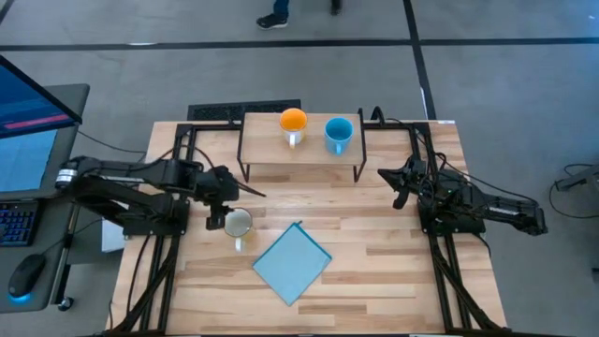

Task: Stack small to large cups/mugs on shelf
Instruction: Put the light yellow mug on the shelf

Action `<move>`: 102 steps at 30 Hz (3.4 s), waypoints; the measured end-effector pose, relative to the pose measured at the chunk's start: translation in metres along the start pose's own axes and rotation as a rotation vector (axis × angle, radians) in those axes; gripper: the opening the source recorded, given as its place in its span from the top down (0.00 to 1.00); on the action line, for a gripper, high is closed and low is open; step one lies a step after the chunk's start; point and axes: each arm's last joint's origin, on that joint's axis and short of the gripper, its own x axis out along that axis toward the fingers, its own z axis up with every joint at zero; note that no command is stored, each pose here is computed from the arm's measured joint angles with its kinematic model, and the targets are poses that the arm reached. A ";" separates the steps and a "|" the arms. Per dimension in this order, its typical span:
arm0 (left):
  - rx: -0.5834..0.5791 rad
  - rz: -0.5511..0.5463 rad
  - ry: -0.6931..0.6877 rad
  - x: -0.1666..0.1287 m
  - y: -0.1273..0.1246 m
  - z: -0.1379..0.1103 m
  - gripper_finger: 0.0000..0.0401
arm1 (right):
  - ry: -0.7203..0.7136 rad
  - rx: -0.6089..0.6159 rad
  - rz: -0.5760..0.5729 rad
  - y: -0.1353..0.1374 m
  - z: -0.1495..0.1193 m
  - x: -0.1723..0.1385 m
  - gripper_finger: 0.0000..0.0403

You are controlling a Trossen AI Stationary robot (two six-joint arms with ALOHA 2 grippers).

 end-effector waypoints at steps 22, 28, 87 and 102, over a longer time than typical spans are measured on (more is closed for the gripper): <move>0.002 0.014 0.257 0.058 -0.001 0.012 0.62 | 0.000 0.000 0.000 0.000 0.000 0.000 0.95; 0.001 0.016 0.251 0.058 -0.001 0.012 0.67 | 0.000 -0.001 0.000 0.000 0.000 0.000 0.95; -0.147 0.174 0.125 -0.095 0.160 0.139 0.98 | 0.000 0.007 0.001 0.000 0.000 0.000 0.95; -0.168 0.178 0.143 -0.083 0.202 0.143 0.98 | 0.001 0.007 0.001 0.000 0.000 0.000 0.95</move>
